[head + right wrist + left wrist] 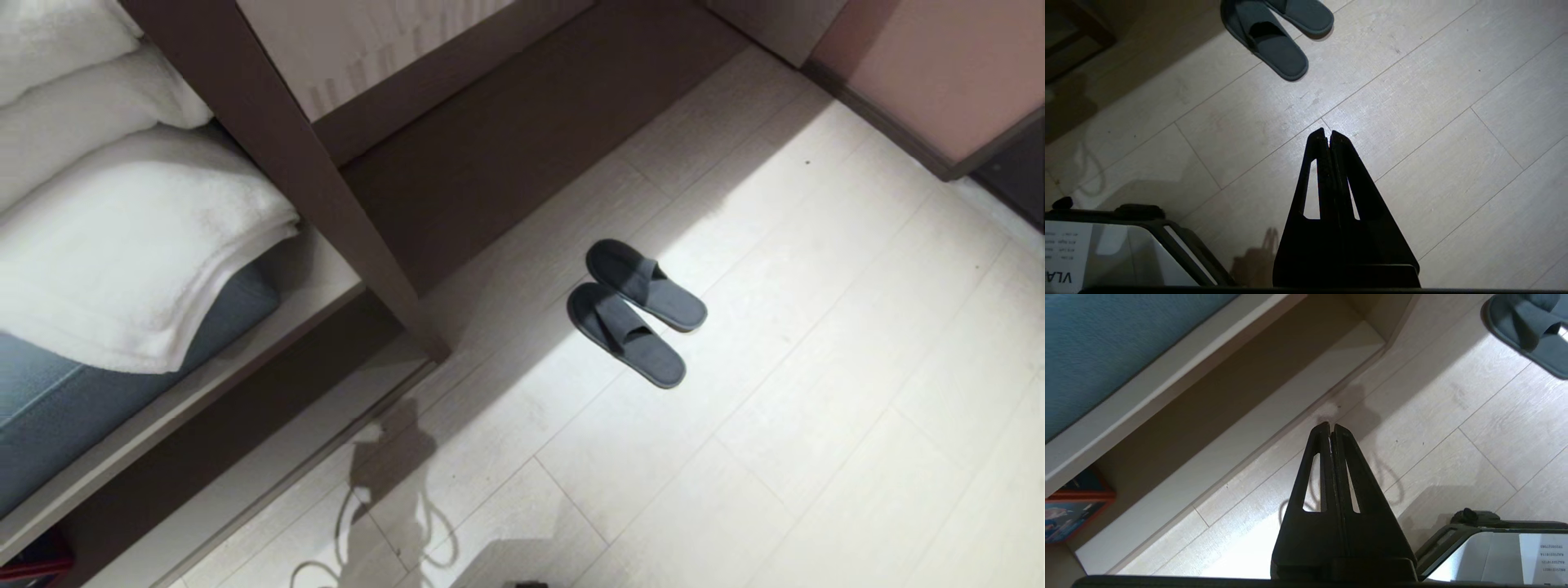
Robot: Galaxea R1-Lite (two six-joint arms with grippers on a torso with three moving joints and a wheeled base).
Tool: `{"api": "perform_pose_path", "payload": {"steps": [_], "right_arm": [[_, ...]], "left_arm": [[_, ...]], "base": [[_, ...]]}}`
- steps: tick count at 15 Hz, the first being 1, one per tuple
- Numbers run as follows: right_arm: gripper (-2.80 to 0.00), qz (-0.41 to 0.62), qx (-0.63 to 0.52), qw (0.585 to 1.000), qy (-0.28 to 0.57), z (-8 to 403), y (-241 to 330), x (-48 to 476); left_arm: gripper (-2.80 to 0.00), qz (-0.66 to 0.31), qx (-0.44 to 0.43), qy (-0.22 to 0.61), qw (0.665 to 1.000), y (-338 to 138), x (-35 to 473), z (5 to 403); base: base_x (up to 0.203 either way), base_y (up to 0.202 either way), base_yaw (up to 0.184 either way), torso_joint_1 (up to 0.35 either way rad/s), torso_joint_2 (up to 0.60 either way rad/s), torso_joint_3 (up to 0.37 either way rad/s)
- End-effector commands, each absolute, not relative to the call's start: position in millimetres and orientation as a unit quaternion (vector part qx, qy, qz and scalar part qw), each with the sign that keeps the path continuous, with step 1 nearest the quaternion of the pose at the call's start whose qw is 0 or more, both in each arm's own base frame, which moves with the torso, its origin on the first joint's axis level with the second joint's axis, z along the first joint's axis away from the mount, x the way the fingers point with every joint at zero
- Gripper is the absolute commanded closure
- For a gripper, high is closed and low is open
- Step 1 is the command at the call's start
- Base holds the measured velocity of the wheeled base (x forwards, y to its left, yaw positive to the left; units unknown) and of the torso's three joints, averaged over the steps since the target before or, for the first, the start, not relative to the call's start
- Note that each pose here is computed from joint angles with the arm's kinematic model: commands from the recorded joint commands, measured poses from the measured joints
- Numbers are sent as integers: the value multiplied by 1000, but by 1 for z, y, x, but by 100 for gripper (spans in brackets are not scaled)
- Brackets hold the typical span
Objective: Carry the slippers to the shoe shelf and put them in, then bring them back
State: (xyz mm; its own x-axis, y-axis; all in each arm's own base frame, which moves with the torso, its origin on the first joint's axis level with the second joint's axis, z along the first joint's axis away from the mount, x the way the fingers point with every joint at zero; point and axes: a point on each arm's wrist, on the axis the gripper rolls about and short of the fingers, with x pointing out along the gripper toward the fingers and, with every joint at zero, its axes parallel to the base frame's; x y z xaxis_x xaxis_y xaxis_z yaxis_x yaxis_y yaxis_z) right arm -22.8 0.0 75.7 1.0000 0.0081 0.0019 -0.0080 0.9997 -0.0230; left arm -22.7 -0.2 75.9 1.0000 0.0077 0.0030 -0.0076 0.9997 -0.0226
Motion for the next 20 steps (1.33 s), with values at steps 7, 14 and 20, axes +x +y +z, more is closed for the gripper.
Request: {"api": "perform_pose_path", "payload": {"steps": [7,14,20], "right_arm": [[0,5,-11,1000,0,76,0,-23],[0,5,-12,1000,0,76,0,-23],[0,5,-12,1000,0,76,0,-23]], "left_arm": [[0,4,-11,-2,1000,0,-23,76],[0,4,-11,-2,1000,0,-23,76],[0,4,-11,-2,1000,0,-23,76]], "base": [[0,0,0,3,3,203],[0,0,0,3,1,204],[0,0,0,5,2,201]]}}
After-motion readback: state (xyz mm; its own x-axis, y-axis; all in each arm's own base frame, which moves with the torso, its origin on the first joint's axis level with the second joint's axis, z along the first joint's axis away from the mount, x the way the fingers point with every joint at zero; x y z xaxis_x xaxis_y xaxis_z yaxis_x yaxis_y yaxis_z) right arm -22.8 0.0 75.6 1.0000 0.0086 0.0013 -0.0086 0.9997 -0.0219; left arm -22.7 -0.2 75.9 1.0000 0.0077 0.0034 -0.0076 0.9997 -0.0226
